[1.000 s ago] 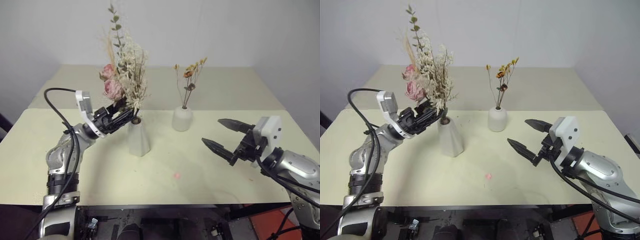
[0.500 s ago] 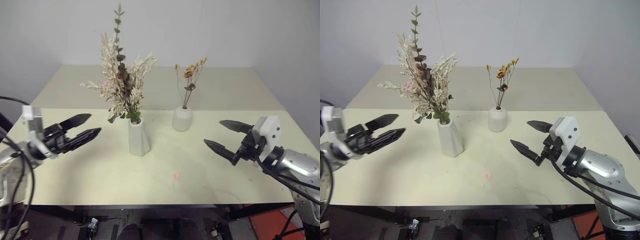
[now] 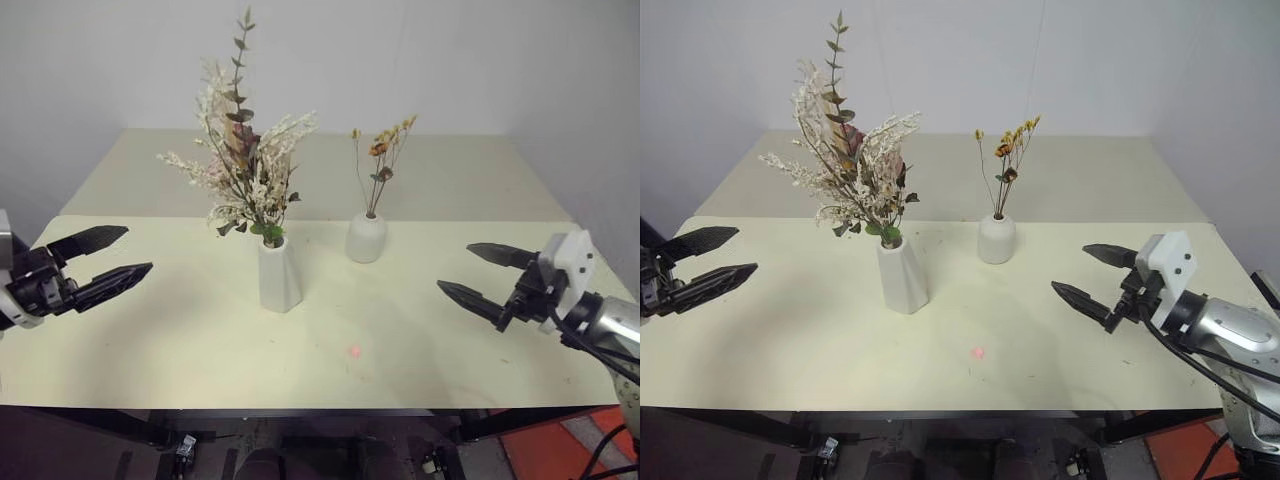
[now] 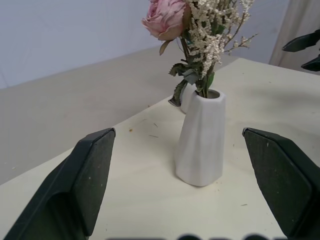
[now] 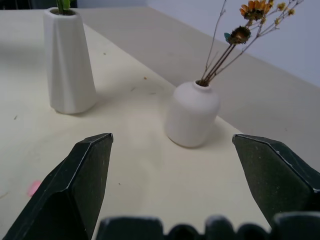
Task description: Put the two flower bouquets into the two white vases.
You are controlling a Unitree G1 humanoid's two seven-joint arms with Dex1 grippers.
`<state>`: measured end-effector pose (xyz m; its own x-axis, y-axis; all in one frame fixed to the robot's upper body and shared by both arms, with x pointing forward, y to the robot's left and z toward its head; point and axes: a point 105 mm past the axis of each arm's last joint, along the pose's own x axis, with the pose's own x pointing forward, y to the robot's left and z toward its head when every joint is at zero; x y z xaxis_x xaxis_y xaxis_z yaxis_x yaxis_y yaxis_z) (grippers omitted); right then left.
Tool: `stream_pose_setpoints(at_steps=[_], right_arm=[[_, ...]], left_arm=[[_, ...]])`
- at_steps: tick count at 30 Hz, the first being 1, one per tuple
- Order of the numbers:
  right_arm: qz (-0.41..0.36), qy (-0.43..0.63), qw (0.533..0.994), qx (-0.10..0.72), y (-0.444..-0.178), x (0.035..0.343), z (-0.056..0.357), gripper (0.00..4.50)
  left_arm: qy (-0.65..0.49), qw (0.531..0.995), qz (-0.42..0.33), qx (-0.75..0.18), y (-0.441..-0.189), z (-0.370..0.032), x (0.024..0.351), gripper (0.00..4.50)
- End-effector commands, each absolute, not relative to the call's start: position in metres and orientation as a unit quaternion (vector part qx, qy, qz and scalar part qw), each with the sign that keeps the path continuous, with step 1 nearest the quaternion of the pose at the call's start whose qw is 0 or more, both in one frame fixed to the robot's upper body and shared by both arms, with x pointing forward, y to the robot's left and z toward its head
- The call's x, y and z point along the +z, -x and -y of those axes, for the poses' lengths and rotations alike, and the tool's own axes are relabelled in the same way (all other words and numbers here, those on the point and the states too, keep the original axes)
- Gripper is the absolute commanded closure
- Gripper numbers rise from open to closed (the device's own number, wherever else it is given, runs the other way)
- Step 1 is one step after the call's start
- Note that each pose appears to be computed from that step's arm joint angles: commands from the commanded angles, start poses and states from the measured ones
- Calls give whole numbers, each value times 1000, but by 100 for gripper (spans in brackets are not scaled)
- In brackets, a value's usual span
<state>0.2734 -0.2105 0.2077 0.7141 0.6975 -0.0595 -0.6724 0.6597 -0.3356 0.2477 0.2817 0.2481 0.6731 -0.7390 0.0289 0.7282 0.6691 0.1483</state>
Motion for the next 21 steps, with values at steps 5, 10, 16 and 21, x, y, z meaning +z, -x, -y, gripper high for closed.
stream_pose_setpoints(at_steps=[5, 10, 16, 21], right_arm=[[55, 184, 907, 375, -267, 224, 222, 0], [3, 191, 902, 388, -265, 204, 229, 0], [-7, 188, 897, 400, -267, 200, 231, 0], [12, 185, 882, 434, -286, 205, 217, 0]], left_arm=[[-91, 914, 57, -390, -241, -283, 269, 7], [-106, 922, 25, -371, -221, -287, 267, 7], [-127, 940, 15, -317, -203, -301, 279, 7], [-146, 944, 9, -296, -194, -306, 285, 7]])
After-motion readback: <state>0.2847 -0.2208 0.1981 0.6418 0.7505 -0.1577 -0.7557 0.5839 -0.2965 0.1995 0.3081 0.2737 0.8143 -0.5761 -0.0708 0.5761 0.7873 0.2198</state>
